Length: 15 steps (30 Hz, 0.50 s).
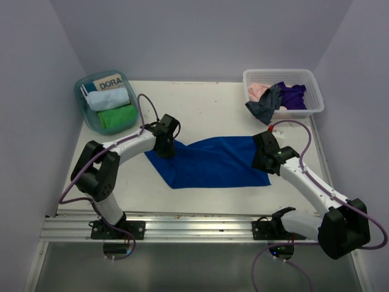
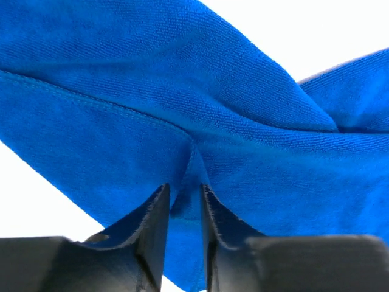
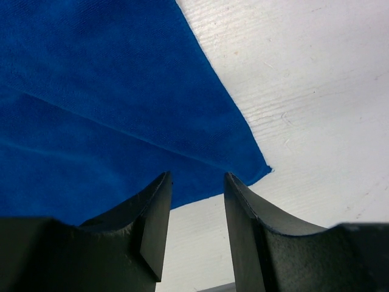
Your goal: Roll the towels
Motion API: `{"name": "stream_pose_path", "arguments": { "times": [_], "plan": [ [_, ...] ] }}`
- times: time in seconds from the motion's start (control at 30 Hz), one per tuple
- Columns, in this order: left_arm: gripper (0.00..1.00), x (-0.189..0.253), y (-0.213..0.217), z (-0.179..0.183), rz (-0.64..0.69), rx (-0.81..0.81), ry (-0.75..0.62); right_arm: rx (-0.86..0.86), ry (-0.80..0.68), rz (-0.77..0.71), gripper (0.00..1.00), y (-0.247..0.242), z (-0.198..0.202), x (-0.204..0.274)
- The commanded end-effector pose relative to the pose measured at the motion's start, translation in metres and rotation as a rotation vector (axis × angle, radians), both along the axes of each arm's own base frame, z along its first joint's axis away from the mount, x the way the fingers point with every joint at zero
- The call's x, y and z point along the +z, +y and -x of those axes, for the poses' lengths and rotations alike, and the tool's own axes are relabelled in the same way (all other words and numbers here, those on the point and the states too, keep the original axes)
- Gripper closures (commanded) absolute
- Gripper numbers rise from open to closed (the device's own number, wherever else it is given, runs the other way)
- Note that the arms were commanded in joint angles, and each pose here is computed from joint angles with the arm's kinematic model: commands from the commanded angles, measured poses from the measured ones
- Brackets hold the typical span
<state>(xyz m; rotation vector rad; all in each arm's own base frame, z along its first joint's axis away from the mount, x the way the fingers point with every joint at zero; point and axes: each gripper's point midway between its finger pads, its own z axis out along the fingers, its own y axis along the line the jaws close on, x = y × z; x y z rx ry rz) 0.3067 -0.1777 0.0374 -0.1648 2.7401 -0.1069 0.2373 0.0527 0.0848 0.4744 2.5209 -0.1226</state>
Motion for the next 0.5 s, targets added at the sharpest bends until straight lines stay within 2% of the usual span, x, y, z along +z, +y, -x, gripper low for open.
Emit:
{"name": "stream_pose_path", "arguments": {
  "times": [0.0, 0.03, 0.1, 0.23, 0.3, 0.4, 0.47],
  "plan": [
    [0.75, 0.0017, -0.0073, -0.005, 0.04, -0.004, -0.026, -0.006, -0.049, -0.01, 0.56, 0.0017, -0.0108, 0.0119],
    [0.78, 0.0002, -0.0077, -0.0038, 0.039, -0.009, -0.021, -0.007, -0.05, -0.007, 0.56, 0.0012, -0.0109, 0.012],
    [0.77, -0.0039, -0.007, -0.0023, 0.031, -0.014, -0.008, -0.006, -0.048, -0.006, 0.56, 0.001, -0.0106, 0.0123],
    [0.63, -0.0037, -0.0038, -0.0005, 0.021, -0.008, -0.01, -0.006, -0.051, -0.007, 0.55, 0.001, -0.0106, 0.013],
    [0.62, -0.0029, -0.0026, 0.0, 0.022, -0.006, -0.013, -0.003, -0.049, -0.009, 0.55, 0.0019, -0.0104, 0.0121],
    [0.74, -0.0016, -0.002, 0.0002, 0.022, 0.0, -0.02, -0.005, -0.045, -0.013, 0.55, 0.0024, -0.0102, 0.0109],
    [0.88, 0.0016, -0.0006, -0.0009, 0.02, 0.009, -0.027, -0.006, -0.043, -0.01, 0.55, 0.0016, -0.0096, 0.0099]
  ]
}}
